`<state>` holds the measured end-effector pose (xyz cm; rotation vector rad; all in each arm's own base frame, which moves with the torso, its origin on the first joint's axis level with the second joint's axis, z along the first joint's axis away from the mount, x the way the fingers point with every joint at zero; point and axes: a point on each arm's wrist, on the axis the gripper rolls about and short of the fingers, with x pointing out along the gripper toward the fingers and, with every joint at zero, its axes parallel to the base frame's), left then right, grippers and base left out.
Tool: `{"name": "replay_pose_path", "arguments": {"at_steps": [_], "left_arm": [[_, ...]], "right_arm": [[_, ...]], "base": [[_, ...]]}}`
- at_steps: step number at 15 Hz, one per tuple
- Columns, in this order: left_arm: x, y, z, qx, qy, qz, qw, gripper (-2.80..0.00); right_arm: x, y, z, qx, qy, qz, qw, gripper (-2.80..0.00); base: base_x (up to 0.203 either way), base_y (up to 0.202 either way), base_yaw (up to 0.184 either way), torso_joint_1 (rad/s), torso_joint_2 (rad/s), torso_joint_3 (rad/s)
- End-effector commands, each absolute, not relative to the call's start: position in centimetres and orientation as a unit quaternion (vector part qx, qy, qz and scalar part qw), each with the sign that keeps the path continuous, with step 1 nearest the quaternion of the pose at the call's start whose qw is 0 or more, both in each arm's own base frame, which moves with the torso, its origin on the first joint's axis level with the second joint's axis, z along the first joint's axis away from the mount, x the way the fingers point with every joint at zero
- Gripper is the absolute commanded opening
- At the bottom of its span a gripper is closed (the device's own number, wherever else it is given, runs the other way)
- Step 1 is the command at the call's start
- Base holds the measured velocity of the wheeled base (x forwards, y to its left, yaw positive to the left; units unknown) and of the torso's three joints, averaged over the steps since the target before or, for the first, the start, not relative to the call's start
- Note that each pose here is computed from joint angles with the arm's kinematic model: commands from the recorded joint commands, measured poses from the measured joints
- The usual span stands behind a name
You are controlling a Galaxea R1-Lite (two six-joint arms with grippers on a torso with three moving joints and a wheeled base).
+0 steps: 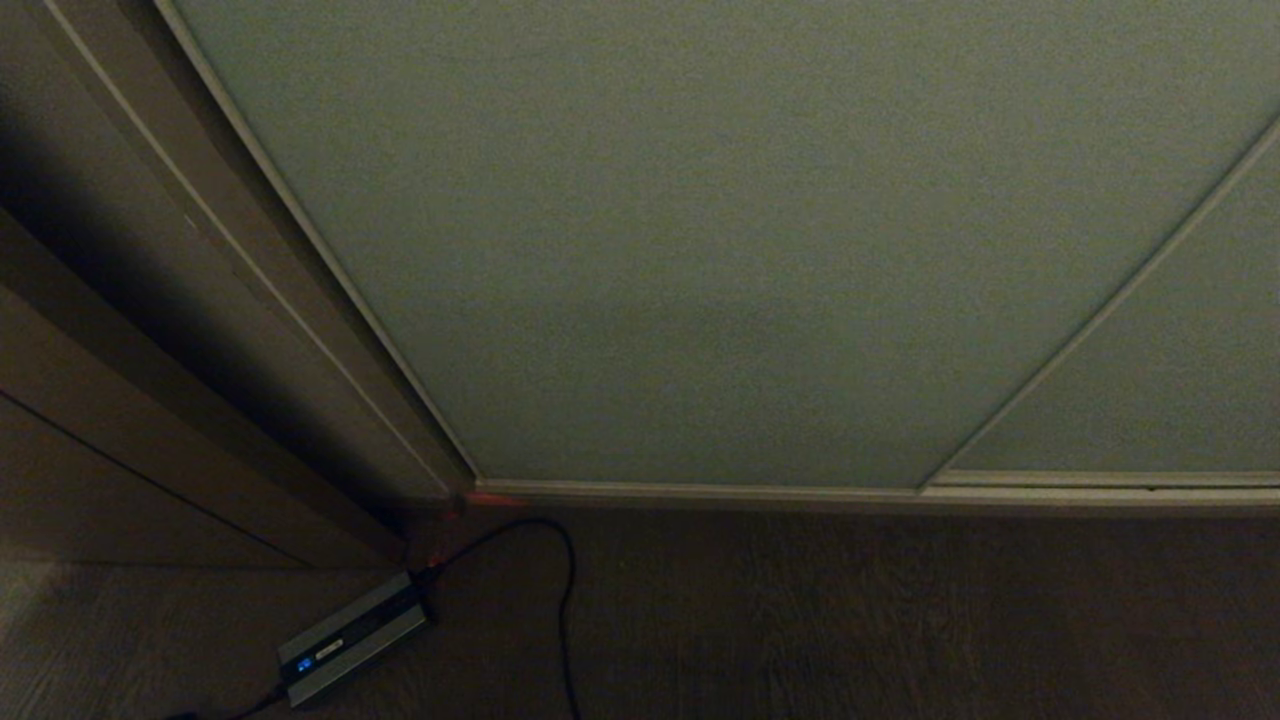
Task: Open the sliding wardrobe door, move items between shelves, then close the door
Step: Open the door
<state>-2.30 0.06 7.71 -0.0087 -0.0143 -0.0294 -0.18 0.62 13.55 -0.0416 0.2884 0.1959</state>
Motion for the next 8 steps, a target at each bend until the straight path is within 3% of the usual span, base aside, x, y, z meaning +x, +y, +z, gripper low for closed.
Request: {"name": "replay_pose_path", "arguments": {"at_steps": [1, 5, 8], "left_arm": [[-2.3, 0.1, 7.7, -0.005, -0.008, -0.015, 1.000, -2.80], [-2.3, 0.1, 7.7, -0.005, -0.008, -0.015, 1.000, -2.80], [-2.3, 0.1, 7.7, -0.005, -0.008, -0.015, 1.000, -2.80]], "right_arm": [[-1.9, 0.6, 11.7, -0.035, 0.114, 0.100, 0.988, -2.80], [-3.3, 0.4, 8.7, -0.030, 0.037, 0.086, 0.995, -2.80], [-2.2, 0.0, 7.7, 0.014, -0.018, -0.003, 1.000, -2.80]], "base": [[0.000, 0.000, 0.000, 0.000, 0.00, 0.000], [0.000, 0.000, 0.000, 0.000, 0.00, 0.000], [0.000, 0.000, 0.000, 0.000, 0.00, 0.000]]}}
